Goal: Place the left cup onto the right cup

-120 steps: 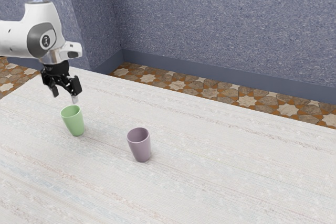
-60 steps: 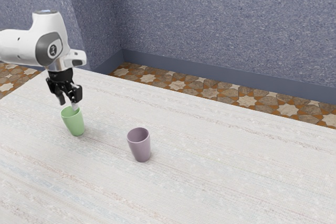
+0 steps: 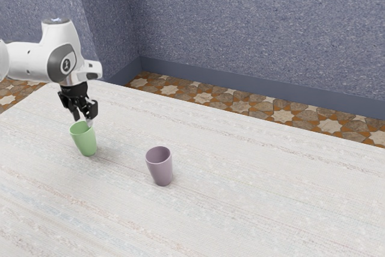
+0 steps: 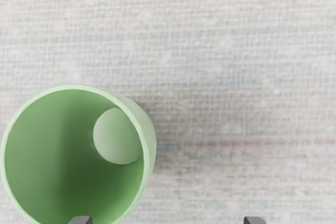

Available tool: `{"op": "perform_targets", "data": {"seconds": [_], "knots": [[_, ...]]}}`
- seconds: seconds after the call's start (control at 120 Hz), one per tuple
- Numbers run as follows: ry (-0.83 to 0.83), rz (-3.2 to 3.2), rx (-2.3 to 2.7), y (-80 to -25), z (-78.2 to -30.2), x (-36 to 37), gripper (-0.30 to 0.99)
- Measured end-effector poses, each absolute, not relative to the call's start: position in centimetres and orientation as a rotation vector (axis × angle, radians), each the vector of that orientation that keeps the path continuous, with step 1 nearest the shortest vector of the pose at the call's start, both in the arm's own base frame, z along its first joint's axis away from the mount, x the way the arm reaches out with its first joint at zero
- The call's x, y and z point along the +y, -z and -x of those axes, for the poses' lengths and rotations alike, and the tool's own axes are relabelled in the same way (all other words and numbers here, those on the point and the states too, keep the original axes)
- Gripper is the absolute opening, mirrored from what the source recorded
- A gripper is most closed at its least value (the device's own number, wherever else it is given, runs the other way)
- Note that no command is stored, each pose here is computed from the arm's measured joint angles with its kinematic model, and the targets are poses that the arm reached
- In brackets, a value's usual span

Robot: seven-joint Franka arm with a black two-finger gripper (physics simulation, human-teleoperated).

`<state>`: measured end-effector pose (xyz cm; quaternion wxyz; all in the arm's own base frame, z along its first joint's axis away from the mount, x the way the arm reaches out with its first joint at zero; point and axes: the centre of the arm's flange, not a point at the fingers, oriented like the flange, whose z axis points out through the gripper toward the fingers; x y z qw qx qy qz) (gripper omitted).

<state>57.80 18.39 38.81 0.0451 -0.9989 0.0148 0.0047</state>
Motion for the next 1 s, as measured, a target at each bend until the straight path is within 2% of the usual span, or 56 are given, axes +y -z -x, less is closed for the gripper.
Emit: {"op": "perform_targets", "data": {"seconds": [1.0], "knots": [[-0.076,3.042,0.046,-33.4,-59.2,20.0,0.35]]}}
